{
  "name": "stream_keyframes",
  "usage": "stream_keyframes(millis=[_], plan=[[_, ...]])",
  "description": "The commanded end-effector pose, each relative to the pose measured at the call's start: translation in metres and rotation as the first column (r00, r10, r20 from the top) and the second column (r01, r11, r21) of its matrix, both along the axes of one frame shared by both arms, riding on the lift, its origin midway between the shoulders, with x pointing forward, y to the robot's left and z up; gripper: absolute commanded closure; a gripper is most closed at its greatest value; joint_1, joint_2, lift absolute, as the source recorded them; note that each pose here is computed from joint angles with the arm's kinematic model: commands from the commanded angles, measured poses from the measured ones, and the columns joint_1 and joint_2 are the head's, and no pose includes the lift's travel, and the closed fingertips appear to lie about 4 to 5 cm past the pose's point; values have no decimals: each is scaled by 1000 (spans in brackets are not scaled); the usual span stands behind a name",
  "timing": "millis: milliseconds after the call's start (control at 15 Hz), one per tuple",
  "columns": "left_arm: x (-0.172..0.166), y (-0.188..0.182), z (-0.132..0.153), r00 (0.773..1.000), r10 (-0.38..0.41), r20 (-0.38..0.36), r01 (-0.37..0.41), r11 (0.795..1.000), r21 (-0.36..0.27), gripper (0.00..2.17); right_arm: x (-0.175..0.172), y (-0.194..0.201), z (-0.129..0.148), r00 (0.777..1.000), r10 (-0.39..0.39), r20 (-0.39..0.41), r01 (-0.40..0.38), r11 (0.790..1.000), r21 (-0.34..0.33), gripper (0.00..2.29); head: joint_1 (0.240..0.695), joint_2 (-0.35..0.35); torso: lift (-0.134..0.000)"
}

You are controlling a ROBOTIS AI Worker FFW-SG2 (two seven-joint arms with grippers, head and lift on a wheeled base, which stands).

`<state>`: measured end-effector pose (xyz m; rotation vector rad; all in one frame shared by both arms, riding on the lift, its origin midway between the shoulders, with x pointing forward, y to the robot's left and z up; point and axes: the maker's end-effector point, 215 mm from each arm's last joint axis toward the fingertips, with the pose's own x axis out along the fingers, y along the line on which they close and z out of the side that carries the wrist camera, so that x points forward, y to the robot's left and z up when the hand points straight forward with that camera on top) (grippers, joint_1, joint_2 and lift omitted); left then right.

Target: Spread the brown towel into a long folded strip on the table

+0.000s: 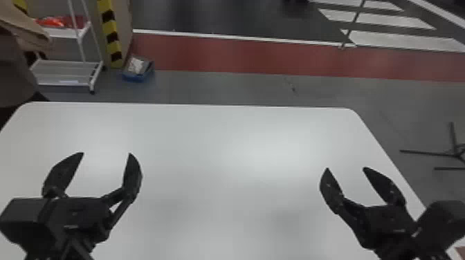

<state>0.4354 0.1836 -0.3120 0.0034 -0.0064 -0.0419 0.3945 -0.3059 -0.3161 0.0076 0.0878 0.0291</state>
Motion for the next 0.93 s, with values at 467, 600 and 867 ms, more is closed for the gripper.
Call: stream_keyframes(millis=[467, 600, 867], plan=[[-1, -2, -3, 1000, 0, -8, 0, 1000, -1, 140, -1, -1, -3, 1000, -1, -13, 1, 1000, 1, 137, 695, -169, -120], [-2, -2, -4, 1000, 5, -10, -5, 1000, -1, 140, -1, 0, -3, 1000, 2, -13, -2, 1000, 2, 137, 695, -169, -120], [-2, -2, -4, 1000, 6, -10, -6, 1000, -2, 140, -1, 0, -3, 1000, 0, -13, 0, 1000, 4, 137, 695, -169, -120]])
